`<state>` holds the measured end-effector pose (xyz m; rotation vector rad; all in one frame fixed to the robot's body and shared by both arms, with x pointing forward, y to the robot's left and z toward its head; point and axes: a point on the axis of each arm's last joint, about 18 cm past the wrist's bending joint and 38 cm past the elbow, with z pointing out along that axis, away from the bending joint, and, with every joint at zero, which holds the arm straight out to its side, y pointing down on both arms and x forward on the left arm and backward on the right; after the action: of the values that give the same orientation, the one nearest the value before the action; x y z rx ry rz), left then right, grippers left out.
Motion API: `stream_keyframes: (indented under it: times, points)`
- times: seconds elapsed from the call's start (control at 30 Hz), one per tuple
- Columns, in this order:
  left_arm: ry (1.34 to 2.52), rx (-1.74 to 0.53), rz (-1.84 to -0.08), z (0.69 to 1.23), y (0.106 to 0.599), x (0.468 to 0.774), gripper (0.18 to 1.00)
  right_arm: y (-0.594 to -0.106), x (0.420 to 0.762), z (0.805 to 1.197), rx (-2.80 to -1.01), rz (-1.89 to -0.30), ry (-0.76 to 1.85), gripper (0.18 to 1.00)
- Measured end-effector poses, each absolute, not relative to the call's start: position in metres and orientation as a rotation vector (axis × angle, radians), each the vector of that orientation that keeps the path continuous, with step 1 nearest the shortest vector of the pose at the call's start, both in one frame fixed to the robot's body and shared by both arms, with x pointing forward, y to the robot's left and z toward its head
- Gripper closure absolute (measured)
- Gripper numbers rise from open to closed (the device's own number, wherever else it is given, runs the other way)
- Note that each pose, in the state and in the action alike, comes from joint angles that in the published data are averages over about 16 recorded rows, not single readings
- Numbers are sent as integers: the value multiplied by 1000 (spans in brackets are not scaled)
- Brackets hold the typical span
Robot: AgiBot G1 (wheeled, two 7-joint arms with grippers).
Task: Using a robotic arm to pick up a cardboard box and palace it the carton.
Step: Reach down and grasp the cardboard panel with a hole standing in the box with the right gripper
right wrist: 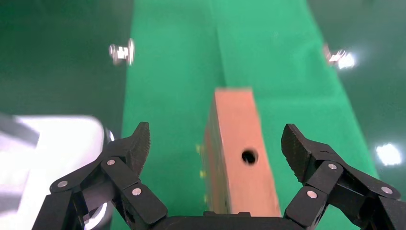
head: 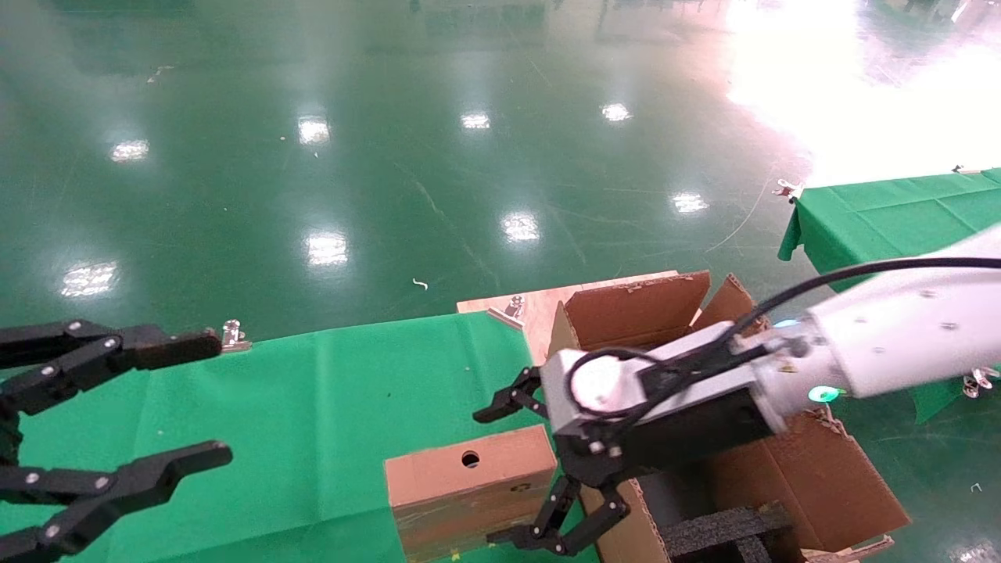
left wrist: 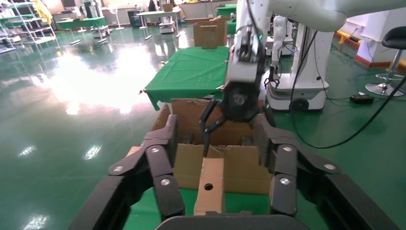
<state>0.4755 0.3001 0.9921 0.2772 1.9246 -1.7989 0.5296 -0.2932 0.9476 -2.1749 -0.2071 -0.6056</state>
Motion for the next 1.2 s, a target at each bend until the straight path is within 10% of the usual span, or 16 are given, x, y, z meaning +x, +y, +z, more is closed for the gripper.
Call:
stream_keyframes:
  times: [0.57, 1.2]
  points:
    - [1925, 277, -1799, 992, 300, 475, 854, -272, 593, 942, -2509, -648, -313, 178]
    - [1924, 277, -1799, 992, 300, 476, 949, -256, 618, 939, -2645, -607, -431, 184]
